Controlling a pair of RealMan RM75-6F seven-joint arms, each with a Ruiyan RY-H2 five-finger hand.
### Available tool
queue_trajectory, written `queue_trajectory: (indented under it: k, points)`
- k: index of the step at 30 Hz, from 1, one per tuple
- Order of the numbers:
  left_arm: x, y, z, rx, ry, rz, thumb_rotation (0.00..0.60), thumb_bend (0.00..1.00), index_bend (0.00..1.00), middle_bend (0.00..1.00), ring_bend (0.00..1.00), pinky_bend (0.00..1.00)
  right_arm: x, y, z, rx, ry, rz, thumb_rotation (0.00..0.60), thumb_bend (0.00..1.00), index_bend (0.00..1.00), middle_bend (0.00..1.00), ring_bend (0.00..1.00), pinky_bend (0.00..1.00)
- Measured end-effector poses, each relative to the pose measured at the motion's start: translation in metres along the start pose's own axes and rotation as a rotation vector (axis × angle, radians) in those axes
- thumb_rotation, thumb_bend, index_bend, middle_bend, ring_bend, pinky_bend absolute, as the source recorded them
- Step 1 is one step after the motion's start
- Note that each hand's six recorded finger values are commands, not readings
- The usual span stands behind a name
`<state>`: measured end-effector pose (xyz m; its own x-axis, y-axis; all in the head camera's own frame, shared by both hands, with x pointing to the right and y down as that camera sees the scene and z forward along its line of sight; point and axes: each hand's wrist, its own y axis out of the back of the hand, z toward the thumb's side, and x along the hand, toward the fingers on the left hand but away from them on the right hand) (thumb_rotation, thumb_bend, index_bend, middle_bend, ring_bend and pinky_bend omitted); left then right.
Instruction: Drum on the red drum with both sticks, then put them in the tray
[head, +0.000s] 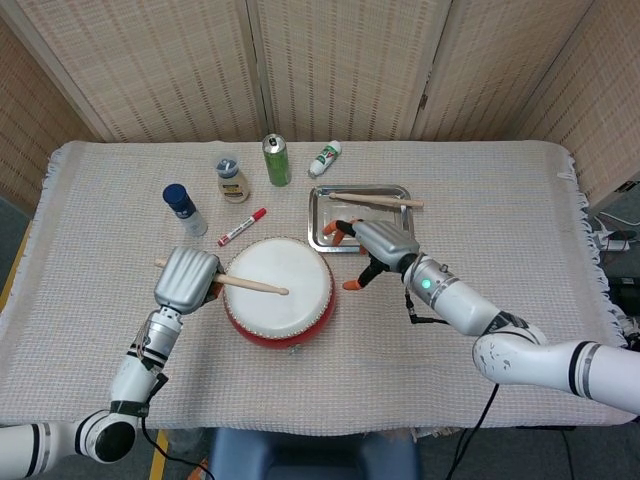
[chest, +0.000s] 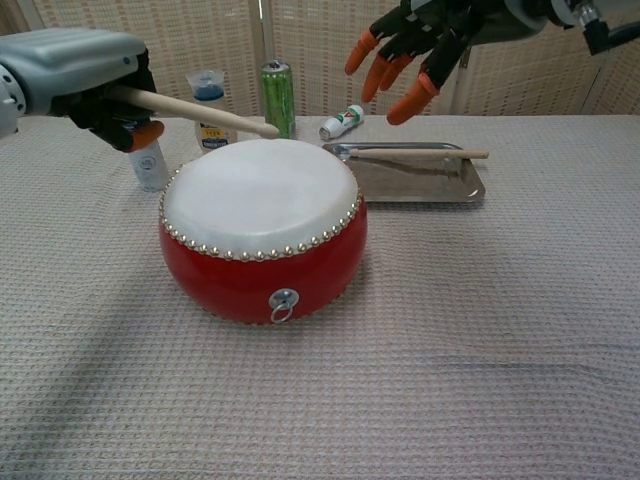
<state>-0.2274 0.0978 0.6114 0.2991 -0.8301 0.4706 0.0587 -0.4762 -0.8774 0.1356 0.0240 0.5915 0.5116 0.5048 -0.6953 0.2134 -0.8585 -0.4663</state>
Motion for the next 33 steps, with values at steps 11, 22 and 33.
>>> queue_trajectory:
  k: [11,22,33]
  points:
    - [0.021,0.002,0.027,-0.025,0.030,-0.020,0.600,0.50,0.97,1.00,1.00,1.00,-0.018,-0.032,0.043,0.009,0.038,0.047,0.600,0.07,0.23,0.29,0.17,0.40]
    - [0.029,0.005,0.039,-0.019,0.038,-0.013,0.600,0.50,0.96,1.00,1.00,1.00,-0.038,-0.050,0.066,0.004,0.048,0.047,0.600,0.07,0.26,0.31,0.19,0.40]
    - [0.031,0.005,0.049,0.021,0.034,-0.003,0.600,0.50,0.93,1.00,0.99,1.00,-0.055,-0.060,0.077,-0.009,0.029,0.032,0.600,0.31,0.42,0.44,0.30,0.46]
